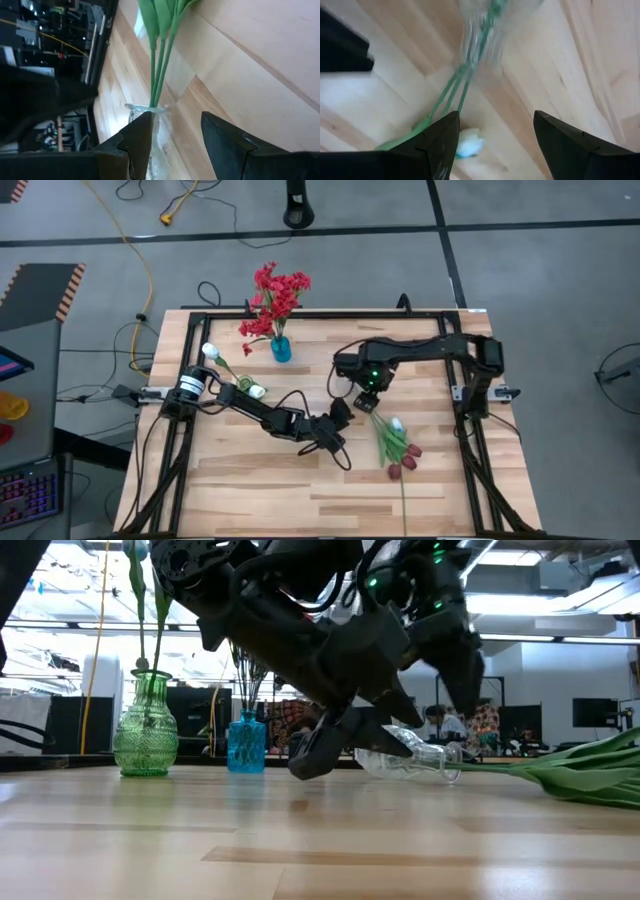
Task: Sort flowers into vase by color
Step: Adjust the transparent vase by standing it upright on the table
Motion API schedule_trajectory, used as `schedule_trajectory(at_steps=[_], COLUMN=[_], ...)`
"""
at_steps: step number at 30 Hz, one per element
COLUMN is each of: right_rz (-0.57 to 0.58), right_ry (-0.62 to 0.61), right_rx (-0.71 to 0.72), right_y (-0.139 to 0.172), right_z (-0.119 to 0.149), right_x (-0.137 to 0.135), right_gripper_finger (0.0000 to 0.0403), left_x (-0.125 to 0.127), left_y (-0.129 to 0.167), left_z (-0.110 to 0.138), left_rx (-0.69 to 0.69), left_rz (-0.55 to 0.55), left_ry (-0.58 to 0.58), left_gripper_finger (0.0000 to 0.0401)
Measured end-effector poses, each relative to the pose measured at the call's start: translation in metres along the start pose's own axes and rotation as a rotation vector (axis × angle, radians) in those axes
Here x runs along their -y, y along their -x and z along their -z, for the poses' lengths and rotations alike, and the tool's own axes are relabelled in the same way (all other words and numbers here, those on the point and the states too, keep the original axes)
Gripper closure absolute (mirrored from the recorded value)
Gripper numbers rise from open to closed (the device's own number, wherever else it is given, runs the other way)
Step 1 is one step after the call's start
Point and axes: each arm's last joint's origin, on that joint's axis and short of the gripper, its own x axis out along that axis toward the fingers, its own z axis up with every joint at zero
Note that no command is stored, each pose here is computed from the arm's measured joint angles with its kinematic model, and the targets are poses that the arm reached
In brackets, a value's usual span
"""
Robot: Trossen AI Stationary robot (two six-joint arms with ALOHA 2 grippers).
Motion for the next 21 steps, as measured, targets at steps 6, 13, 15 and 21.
schedule_trajectory(at_steps=[6,13,15,21], right_rz=[-0.040,-0.112,-0.102,-0.077], right_ry=[-0.018,-0.067,-0.053,-0.074], right_rx=[0.096,0.214,0.272,0.415], right_y=[-0.003,-0.024,-0.028,-0.037], right_z=[0.040,0.086,0.096,0.109], right_x=[-0.009,-0.023,-0.029,-0.046], right_gripper_finger=[0.0120,0.0120,0.0120,0.0120], left_x=[-0.007,-0.018,-0.020,-0.029], left_y=[0.000,-0.005,-0.008,-0.014], left_z=[0.003,0.014,0.018,0.029], left_rx=[0.023,0.066,0.055,0.031], left_rz=[0.003,0.030,0.027,0.009], left_ry=[0.090,0.169,0.184,0.229], left_gripper_finger=[0.0241,0.0241,0.0241,0.0241])
